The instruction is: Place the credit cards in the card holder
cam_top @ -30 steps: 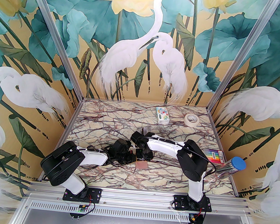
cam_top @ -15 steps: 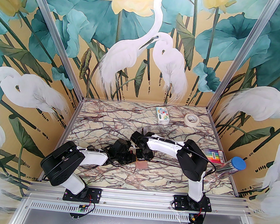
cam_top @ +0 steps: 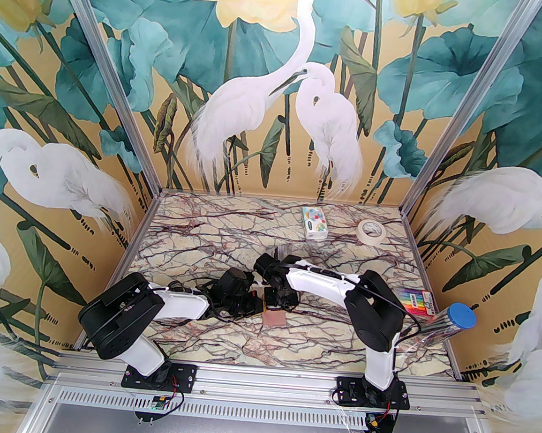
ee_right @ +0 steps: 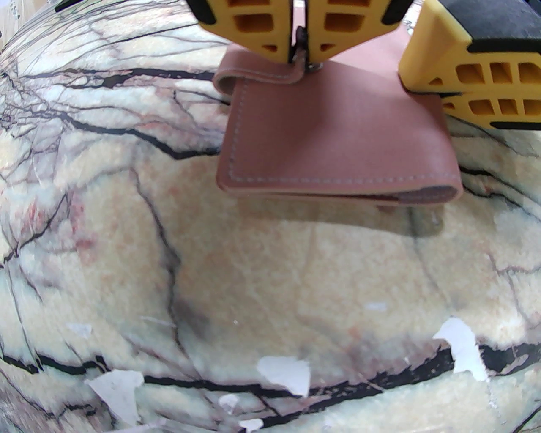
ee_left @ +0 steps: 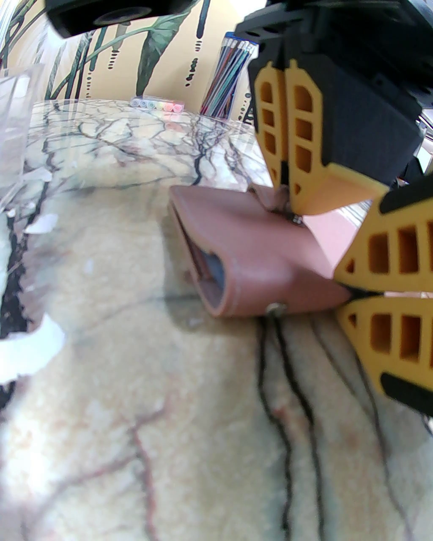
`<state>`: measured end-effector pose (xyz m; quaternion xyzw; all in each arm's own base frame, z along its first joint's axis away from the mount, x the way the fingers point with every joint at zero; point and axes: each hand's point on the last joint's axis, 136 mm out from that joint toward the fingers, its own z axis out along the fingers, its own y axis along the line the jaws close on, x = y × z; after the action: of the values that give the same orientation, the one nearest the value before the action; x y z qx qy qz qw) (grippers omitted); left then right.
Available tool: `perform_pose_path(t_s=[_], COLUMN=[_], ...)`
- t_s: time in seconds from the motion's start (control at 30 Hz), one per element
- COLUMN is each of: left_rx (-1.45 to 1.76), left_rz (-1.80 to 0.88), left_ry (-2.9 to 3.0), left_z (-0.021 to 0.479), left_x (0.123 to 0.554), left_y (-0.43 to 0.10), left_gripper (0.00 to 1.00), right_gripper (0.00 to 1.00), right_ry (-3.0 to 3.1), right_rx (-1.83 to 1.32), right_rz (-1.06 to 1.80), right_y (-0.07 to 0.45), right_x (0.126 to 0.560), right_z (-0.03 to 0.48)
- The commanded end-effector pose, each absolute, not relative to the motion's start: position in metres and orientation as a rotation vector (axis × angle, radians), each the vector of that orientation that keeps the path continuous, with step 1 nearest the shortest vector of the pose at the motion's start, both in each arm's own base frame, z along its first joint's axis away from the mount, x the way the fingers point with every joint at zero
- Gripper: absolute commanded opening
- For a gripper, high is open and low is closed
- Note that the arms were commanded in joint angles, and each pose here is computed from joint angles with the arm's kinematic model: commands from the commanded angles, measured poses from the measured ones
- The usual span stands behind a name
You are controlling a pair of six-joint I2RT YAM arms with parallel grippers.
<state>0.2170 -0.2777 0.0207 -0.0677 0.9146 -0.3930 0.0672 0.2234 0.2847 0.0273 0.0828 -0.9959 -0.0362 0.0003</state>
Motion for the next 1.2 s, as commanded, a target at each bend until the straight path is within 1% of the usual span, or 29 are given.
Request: perform_pose_path(t_s=[0.0, 0.63, 0.73, 0.8, 0.9, 1.03, 1.17], left_rx=[-0.213, -0.214, -0.208, -0.202, -0.189, -0.18, -0.19], left_rz=[-1.066, -1.061, -1.038, -1.019, -0.988, -0.923, -0.835], left_ry=[2.816, 2.808, 2.803, 2.802, 2.797, 2.785, 2.757], left_z=[0.006, 0.01, 0.014, 0.017, 0.024, 0.033, 0.047], left_x=[0.211, 0.211, 0.212, 0.213, 0.215, 0.219, 0.222], left_y=[-0.266, -0.265, -0.262, -0.26, -0.258, -0.251, -0.237], left_gripper=[0.0, 0.0, 0.14, 0.26, 0.4, 0.51, 0.65], right_gripper=[0.0, 0.0, 0.0, 0.0, 0.0, 0.0, 0.0], right_ry=[-3.165, -3.162, -3.153, -3.147, -3.149, -3.109, -3.065], right_rx=[0.251, 0.156, 0.173, 0.19, 0.206, 0.226, 0.245], right_rz=[-0.126, -0.385, -0.448, -0.495, -0.546, -0.695, -0.872], right_y=[0.277, 0.265, 0.267, 0.268, 0.267, 0.278, 0.291], right_x=[0.232, 0.23, 0.226, 0.221, 0.216, 0.208, 0.203], right_z=[0.028, 0.043, 0.053, 0.062, 0.076, 0.097, 0.121])
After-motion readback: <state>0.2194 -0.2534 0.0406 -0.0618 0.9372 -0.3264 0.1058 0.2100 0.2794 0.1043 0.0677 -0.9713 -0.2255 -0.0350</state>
